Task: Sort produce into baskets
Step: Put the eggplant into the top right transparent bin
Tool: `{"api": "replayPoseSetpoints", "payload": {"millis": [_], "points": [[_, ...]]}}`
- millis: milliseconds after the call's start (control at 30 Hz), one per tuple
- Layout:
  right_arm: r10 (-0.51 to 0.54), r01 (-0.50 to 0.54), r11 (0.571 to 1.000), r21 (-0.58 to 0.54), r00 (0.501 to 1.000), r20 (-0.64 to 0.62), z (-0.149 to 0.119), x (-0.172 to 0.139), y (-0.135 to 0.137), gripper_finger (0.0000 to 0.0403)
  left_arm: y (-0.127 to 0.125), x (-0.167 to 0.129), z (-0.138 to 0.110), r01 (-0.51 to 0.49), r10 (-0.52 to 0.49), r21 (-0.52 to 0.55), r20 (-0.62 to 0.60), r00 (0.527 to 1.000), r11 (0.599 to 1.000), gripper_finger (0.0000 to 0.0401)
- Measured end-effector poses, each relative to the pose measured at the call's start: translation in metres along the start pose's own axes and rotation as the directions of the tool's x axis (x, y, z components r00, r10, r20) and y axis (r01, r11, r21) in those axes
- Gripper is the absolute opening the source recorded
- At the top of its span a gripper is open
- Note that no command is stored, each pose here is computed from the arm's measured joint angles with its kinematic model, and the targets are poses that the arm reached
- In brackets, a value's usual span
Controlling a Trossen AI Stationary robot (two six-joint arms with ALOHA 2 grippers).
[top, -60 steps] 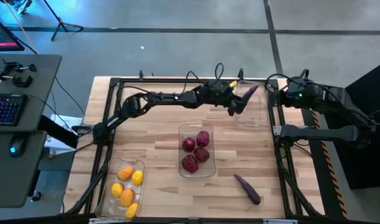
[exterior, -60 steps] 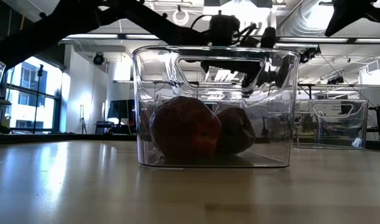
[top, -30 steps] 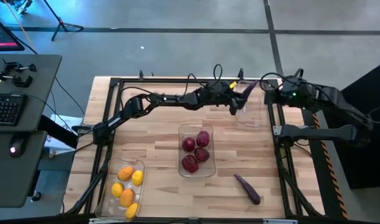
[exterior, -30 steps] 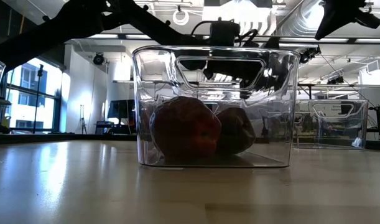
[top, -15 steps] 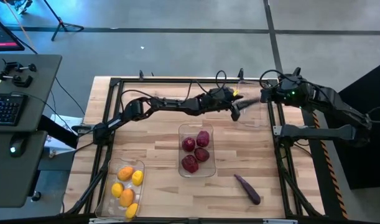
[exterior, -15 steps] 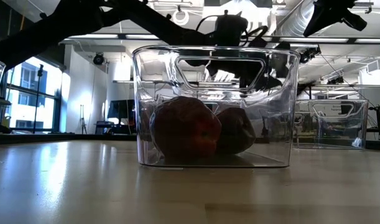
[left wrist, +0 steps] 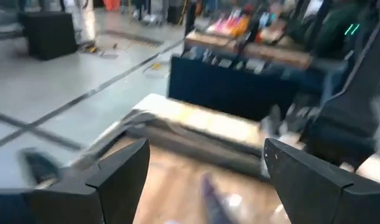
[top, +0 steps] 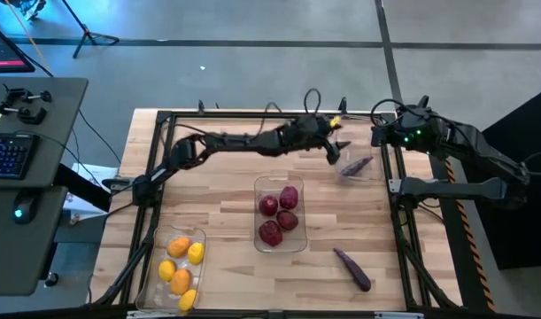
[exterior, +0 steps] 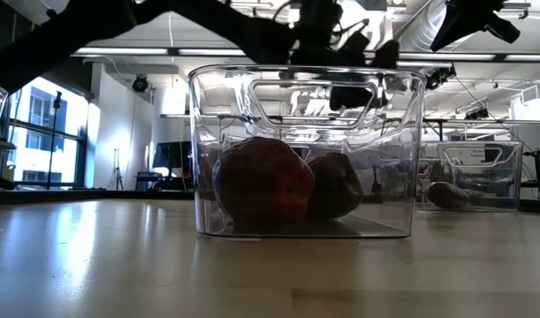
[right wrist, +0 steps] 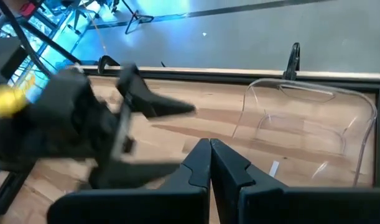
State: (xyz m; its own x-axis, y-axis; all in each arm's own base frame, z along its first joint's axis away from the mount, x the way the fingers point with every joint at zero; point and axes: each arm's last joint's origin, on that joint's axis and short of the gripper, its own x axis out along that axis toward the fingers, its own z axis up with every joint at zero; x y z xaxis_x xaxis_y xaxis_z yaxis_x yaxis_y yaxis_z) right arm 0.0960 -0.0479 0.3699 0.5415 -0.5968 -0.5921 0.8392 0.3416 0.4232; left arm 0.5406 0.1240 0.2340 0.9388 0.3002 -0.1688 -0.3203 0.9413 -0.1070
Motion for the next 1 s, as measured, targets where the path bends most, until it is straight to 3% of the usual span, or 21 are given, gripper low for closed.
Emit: {"api": "replayPoseSetpoints", "payload": {"millis": [200,300,600,767,900,1000], "points": [[0.016,-0.015,0.999,-0.042,1.000,0.024,0.002,-0.001,0.001,0.0000,0.021,-0.036,0.048,-0.051,0.071,0.159,-0.121,0.990,0.986,0.0301],[0.017,-0.015,0.998,-0.068,1.000,0.026,0.002,0.000,0.002,0.0000,0.031,-0.057,0.069,-0.081,0.115,0.187,-0.180,0.977,0.979,0.0301],[0.012,-0.008,0.987,-0.159,1.000,0.020,0.002,0.003,0.004,0.0000,0.053,-0.132,0.102,-0.105,0.190,0.203,-0.463,0.866,0.974,0.0301],[0.051,-0.055,0.978,-0.202,0.998,-0.027,0.001,0.003,0.005,0.0000,0.050,-0.177,0.103,-0.128,0.183,0.142,-0.500,0.847,0.982,0.0301],[0.141,-0.188,0.945,-0.268,0.973,-0.184,-0.005,0.002,0.006,0.0000,0.043,-0.222,0.086,-0.161,0.173,0.067,-0.485,0.857,0.985,0.0301],[0.217,-0.302,0.916,-0.265,0.926,-0.308,-0.010,0.001,0.007,0.0000,0.036,-0.259,0.070,-0.198,0.169,-0.020,-0.439,0.883,0.980,0.0301]]}}
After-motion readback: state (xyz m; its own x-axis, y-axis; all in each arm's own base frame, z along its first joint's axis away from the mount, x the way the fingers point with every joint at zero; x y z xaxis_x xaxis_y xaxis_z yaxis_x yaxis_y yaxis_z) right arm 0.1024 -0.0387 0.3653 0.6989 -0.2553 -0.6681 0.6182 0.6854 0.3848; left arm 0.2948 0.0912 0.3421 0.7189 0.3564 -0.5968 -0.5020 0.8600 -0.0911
